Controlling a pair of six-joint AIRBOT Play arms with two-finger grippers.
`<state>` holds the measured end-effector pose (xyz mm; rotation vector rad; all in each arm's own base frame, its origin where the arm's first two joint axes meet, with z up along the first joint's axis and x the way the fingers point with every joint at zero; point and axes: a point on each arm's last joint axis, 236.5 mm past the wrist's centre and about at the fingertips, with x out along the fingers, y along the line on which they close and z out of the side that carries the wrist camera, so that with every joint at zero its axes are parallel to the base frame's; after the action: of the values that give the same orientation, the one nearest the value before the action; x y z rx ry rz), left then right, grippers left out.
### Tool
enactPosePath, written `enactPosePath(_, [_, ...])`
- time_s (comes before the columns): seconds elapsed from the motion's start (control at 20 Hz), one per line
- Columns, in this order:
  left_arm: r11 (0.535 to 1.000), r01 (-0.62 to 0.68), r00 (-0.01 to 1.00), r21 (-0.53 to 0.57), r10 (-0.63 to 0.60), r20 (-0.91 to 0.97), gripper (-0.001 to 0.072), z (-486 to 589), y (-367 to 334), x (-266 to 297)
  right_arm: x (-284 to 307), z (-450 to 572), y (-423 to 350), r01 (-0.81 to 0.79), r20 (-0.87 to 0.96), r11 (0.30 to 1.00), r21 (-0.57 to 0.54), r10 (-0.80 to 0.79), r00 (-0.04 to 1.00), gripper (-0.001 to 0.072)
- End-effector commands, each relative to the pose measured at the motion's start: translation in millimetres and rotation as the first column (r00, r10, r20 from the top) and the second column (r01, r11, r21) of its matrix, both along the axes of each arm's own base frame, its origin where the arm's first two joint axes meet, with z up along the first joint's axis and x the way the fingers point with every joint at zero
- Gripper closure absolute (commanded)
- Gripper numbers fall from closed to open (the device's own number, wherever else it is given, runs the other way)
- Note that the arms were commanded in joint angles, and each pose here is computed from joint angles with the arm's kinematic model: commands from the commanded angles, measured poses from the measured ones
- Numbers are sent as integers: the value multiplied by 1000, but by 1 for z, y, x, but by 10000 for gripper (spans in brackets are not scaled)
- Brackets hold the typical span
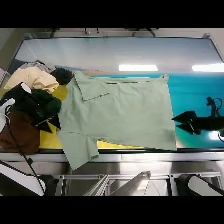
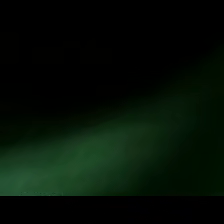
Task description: Fold the shirts.
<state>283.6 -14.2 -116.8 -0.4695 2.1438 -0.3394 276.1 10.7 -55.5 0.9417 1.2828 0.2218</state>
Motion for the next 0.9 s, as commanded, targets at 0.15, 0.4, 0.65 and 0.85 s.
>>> enactPosePath(0.15, [996, 26, 970, -85, -4, 242, 417, -7, -29, 53, -49, -26, -42, 85, -236, 984, -155, -120, 964, 105])
enactPosePath(0.4, [943, -83, 955, -322, 167, 244, 679, 15, -44, 58, -79, -47, -18, 28, -299, 995, -96, -55, 953, 110])
enactPosePath(0.65, [918, -145, 947, -370, 237, 217, 679, 26, -29, 57, -78, -68, 17, 50, -254, 998, 32, -40, 966, 185])
enactPosePath(0.85, [871, -171, 940, -461, 284, 188, 679, 46, -41, 61, -41, -56, 49, 53, -114, 978, 203, -31, 993, 591])
